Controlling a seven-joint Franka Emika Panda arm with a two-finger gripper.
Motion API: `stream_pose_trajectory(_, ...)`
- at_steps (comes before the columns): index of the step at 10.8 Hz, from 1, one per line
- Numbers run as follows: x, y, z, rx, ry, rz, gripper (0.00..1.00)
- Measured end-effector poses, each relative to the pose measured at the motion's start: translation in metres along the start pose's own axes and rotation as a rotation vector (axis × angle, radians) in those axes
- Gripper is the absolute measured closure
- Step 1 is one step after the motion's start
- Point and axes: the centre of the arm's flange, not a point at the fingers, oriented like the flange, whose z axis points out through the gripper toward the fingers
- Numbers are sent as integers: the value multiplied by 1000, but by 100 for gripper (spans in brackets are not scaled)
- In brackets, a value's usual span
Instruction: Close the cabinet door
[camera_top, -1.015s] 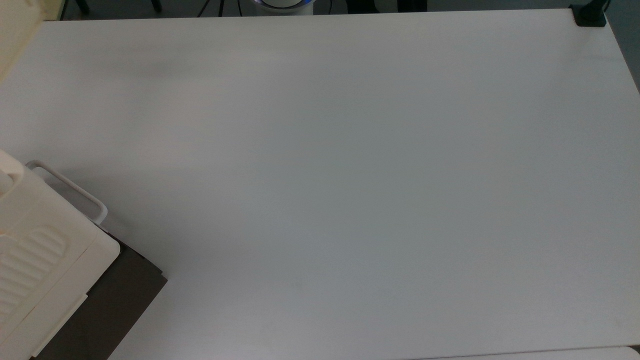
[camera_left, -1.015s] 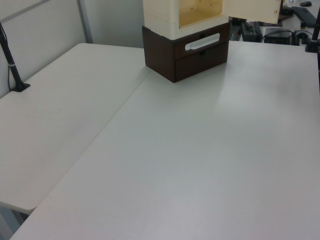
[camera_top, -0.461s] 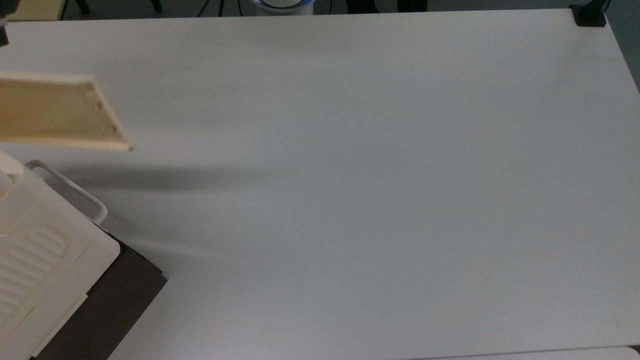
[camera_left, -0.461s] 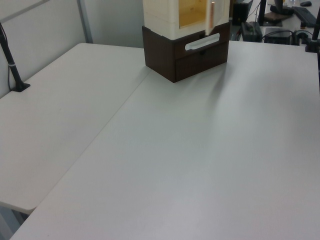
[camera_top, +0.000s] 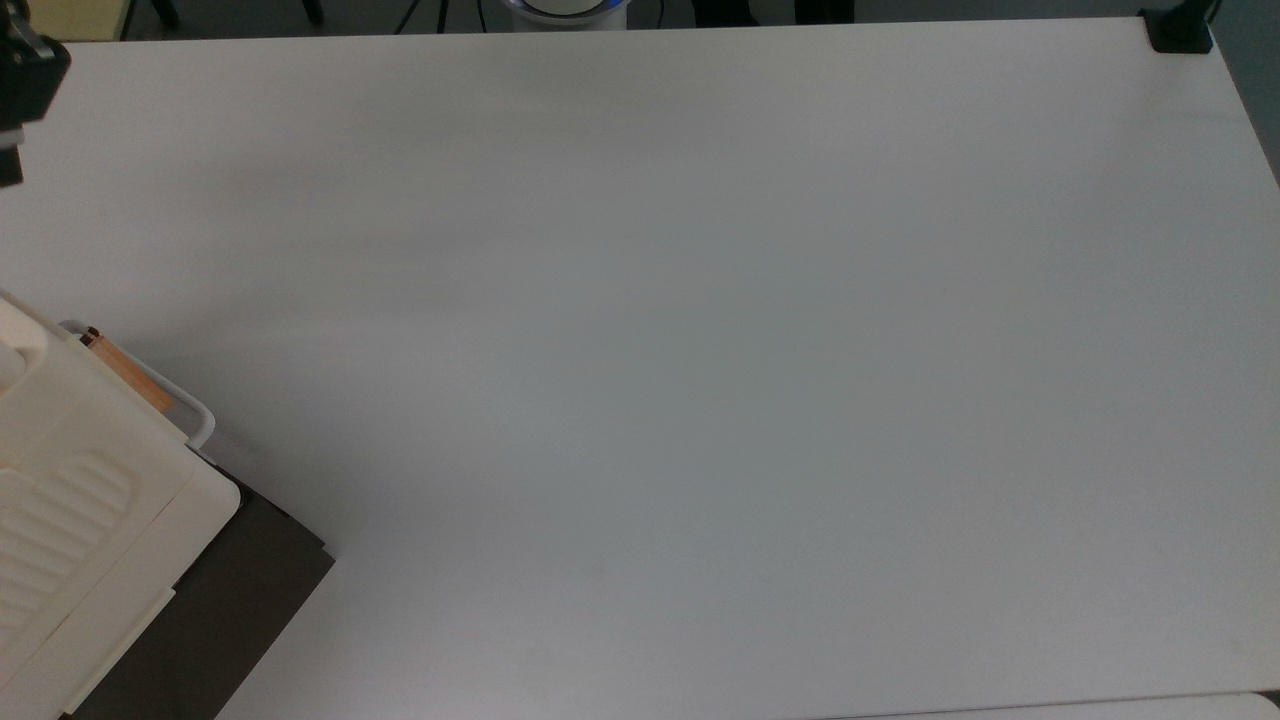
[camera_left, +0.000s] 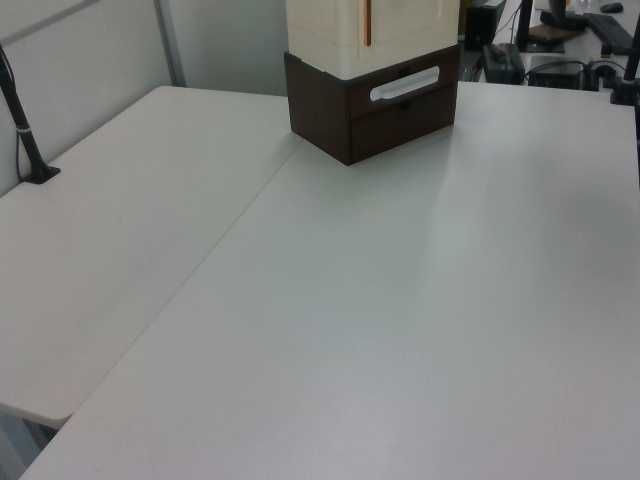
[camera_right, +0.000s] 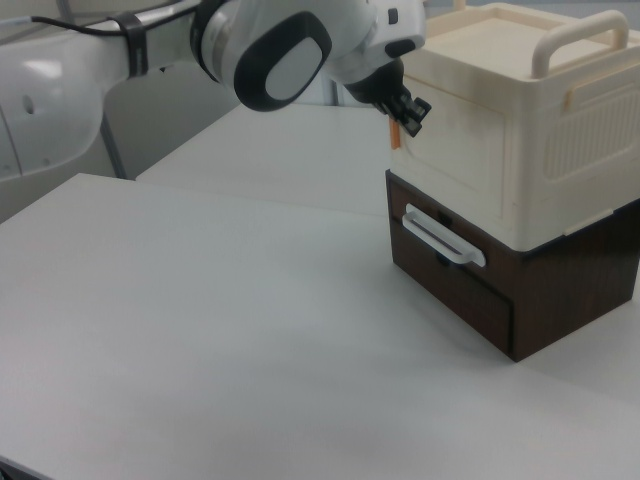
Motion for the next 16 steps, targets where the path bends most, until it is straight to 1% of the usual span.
stream_pose_trajectory(1,1,-7,10,0,25,-7,99)
stream_pose_trajectory(4,6,-24,33,-7,147,-27,99)
stream_pose_trajectory(8,12,-25,30,-13,214,-29,99)
stream_pose_trajectory(12,12,-25,31,-14,220,-30,99)
stream_pose_trajectory(13,11,-26,33,-16,216,-44,99)
stream_pose_trajectory(15,1,-34,47,-9,184,-94,99)
stream_pose_trajectory(16,-6,-45,55,-7,135,-126,99)
